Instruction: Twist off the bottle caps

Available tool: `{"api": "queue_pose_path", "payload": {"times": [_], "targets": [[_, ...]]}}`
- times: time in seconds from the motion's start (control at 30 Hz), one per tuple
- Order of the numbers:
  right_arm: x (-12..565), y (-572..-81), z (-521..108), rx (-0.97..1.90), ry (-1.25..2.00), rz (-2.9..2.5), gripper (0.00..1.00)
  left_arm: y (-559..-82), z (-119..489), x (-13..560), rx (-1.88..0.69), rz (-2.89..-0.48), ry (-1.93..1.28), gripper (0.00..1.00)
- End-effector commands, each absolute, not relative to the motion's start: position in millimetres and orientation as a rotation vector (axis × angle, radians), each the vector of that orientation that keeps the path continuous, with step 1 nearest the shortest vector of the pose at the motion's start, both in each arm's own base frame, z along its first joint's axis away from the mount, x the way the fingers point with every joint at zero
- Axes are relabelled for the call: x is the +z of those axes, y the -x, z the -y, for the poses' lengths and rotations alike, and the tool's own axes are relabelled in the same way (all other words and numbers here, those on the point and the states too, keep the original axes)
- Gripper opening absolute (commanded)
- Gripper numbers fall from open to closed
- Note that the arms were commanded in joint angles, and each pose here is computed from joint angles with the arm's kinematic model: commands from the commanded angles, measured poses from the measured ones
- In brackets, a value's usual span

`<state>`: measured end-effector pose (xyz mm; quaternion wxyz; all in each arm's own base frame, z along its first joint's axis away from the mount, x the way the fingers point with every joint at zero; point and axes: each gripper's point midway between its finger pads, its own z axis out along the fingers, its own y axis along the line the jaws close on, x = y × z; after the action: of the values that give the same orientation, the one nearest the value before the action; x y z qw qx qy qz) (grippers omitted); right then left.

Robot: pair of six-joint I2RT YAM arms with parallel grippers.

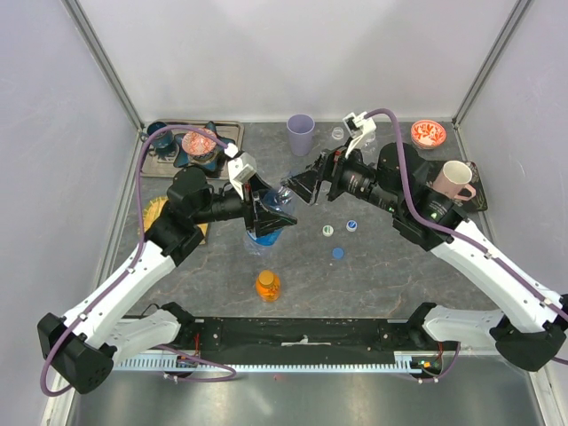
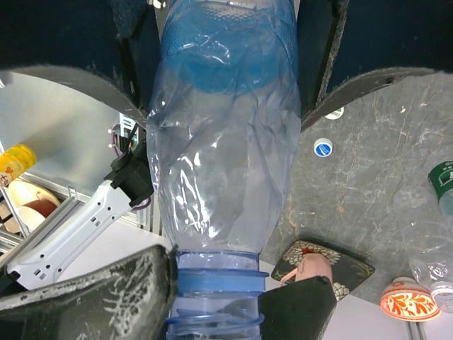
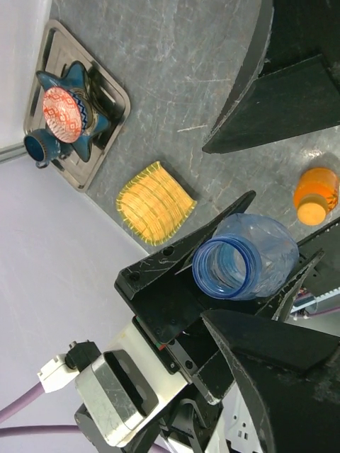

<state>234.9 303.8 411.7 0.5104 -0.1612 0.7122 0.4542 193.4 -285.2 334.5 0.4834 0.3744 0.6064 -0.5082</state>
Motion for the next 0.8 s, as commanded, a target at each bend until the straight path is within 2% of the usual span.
{"api": "queue_pose_path", "payload": {"times": [0.0,0.2,0.37,0.4,0.47,0.5,0.53,0.6,0.63,0.7,0.73,0.77], "targets": [[422.8,-230.1,-310.9,1.156,0.411,-1.671,0.95,-187.9,288.7,360.4,-1.279,-1.392,-0.930,0.40],[420.4,-226.2,-319.7,1.209,0.440,-1.674,0.78,-189.8,289.8,358.4,-1.271,-1.390,-0.934,0.40],[411.9,-225.9,-325.4,1.225,0.458,-1.698,0.59,-191.1,290.1,357.8,-1.261,-1.387,-0.940,0.40],[411.7,-225.0,-326.3,1.231,0.464,-1.698,0.50,-191.3,289.6,359.0,-1.257,-1.383,-0.937,0.40],[407.8,-226.3,-328.0,1.231,0.464,-1.711,0.42,-191.6,290.0,357.3,-1.255,-1.387,-0.939,0.40],[407.5,-226.2,-328.0,1.232,0.463,-1.713,0.32,-192.4,289.0,356.5,-1.247,-1.393,-0.935,0.41],[406.8,-227.8,-327.6,1.224,0.460,-1.713,0.27,-192.6,288.8,355.5,-1.244,-1.399,-0.932,0.44],[407.1,-228.4,-327.2,1.218,0.457,-1.715,0.13,-198.7,286.1,355.3,-1.207,-1.414,-0.904,0.56],[407.4,-231.3,-325.9,1.201,0.447,-1.714,0.09,-199.8,284.0,351.9,-1.194,-1.442,-0.891,0.63],[411.4,-233.8,-322.9,1.176,0.437,-1.711,0.00,-204.8,280.3,352.7,-1.147,-1.462,-0.876,0.68],[412.7,-236.2,-321.3,1.159,0.431,-1.710,0.00,-205.9,276.8,346.7,-1.128,-1.508,-0.861,0.99],[419.3,-241.3,-317.7,1.129,0.406,-1.696,0.00,-206.7,272.1,351.7,-1.098,-1.506,-0.842,0.99]]}}
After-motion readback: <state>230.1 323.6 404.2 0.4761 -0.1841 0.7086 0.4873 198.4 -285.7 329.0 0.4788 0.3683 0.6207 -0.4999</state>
